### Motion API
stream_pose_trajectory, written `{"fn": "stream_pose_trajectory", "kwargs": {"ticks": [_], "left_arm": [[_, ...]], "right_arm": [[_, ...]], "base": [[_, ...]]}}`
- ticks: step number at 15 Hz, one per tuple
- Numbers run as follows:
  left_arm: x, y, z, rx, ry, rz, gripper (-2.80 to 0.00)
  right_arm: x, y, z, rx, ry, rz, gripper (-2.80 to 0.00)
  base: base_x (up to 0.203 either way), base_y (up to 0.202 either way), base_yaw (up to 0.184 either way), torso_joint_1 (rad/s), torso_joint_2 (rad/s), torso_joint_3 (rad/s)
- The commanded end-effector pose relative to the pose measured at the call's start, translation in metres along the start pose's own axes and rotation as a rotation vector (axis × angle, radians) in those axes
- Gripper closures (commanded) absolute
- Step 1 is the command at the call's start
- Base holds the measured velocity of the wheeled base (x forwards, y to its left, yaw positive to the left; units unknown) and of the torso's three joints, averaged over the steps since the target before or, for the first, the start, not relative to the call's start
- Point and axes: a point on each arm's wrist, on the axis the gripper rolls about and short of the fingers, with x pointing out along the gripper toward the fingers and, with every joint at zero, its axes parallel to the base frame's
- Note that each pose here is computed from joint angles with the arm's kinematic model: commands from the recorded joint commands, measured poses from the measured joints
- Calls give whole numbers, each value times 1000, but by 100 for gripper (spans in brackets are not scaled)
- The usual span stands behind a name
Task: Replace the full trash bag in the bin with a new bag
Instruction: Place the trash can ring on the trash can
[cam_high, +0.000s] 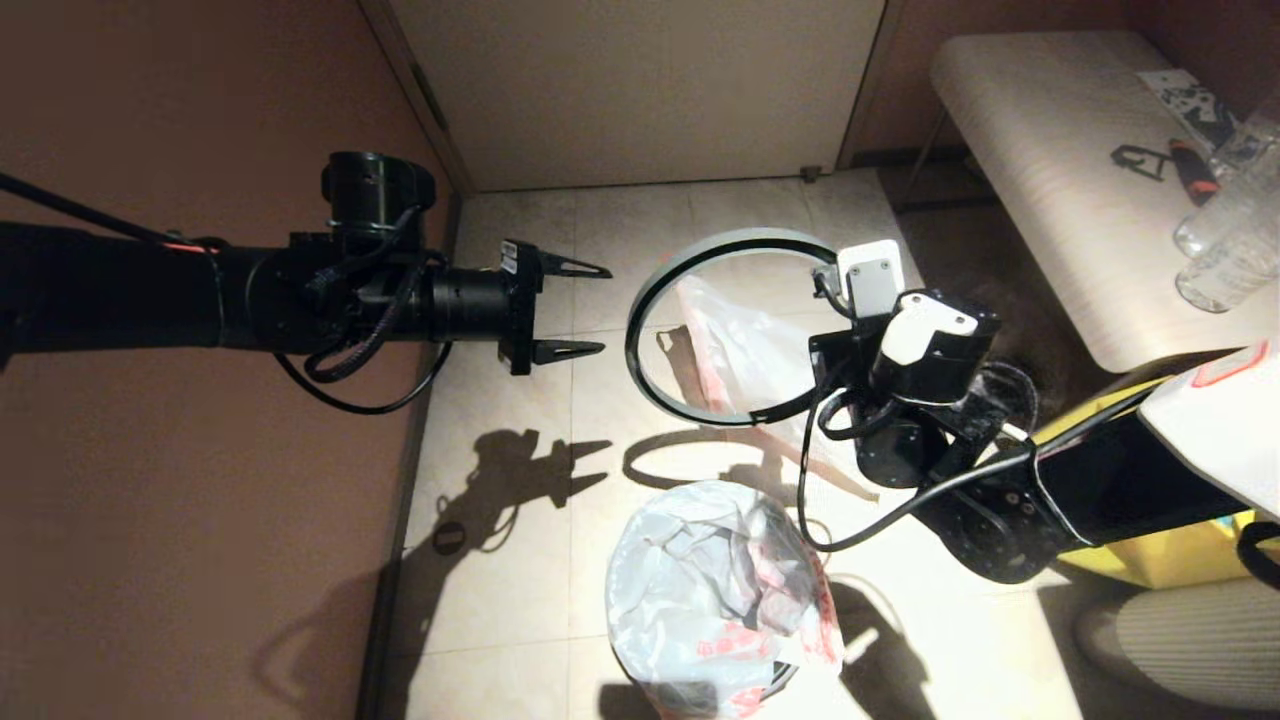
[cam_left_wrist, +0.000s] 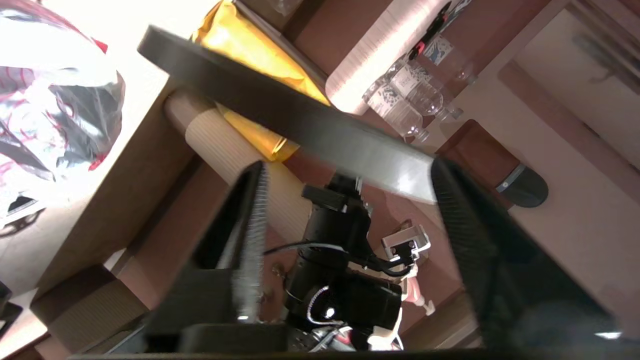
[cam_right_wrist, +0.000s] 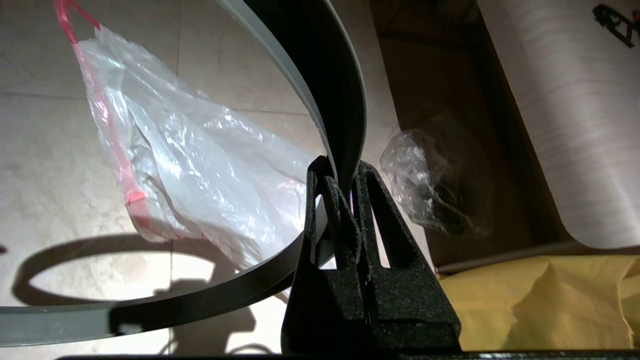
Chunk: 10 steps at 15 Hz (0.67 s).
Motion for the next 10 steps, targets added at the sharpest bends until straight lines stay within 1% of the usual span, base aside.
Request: {"fn": "stream_pose_trajectory", "kwargs": {"ticks": [1,3,7,8,10], "left_arm": [[3,1,-2,-36,14,2,-280],[4,2,-2,-46,18,4,-280],[3,1,-2,-53,18,1,-280],[5,4,-1,-61,18,4,-280],[7,7,1,-68,18,11,-280]], "right_arm": [[5,11,-11,-6,-6,-2,0],[9,16,-11,8,-33,-13,0],[13,20,-9,19,-49,-17,0],[14,23,-8,37,-69,-21,0],[10,30,-8,46,-94,-14,0]], "base": [[0,0,0,0,0,0],[0,0,0,0,0,0],[0,0,0,0,0,0],[0,0,0,0,0,0],[0,0,0,0,0,0]]}}
